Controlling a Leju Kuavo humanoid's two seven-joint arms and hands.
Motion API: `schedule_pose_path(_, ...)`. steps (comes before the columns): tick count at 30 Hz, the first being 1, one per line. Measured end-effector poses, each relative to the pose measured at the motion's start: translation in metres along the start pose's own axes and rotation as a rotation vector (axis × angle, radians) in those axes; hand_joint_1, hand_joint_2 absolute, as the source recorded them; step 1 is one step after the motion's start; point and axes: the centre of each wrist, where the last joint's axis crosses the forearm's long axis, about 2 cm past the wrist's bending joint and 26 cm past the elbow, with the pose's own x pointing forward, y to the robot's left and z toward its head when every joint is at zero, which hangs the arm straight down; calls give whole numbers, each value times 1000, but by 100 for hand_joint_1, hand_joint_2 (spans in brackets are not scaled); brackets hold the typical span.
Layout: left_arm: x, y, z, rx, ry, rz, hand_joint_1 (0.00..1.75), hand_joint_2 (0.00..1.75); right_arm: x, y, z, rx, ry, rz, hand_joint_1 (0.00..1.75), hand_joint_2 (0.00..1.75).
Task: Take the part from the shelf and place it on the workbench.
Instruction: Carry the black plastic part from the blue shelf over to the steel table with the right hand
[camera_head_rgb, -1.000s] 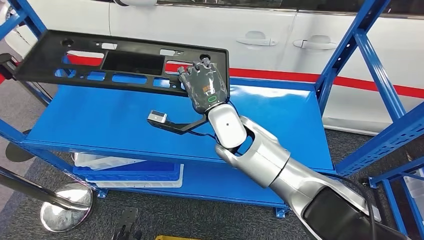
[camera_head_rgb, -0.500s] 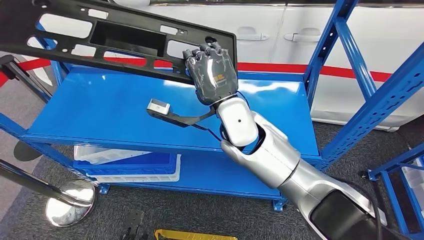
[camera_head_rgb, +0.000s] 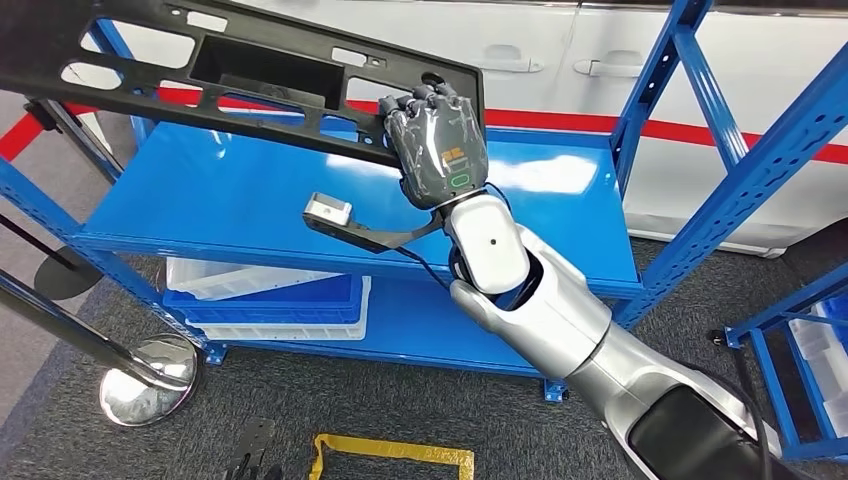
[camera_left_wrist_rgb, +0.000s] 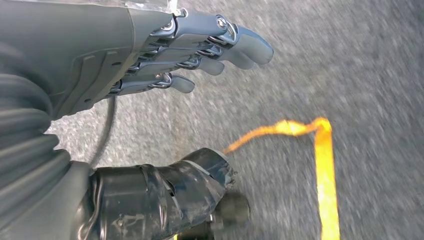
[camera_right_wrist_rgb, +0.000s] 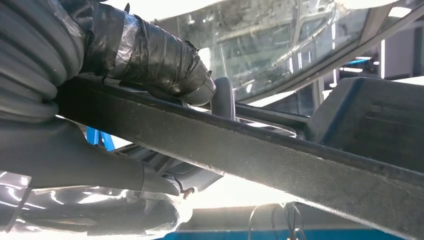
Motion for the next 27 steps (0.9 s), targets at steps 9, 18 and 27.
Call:
schedule_pose_path(9, -2, -1, 1, -1, 1, 0, 0, 175, 0, 0, 2, 3, -3, -10, 175, 175)
schedule_pose_path(18, -2, -2, 1, -2, -2, 1, 0, 175, 0, -1, 2, 3, -9, -10, 175, 175)
schedule_pose_path(27, 4, 0, -1, 3, -12, 7, 0, 175, -1, -2, 1, 13, -5, -43, 175, 175)
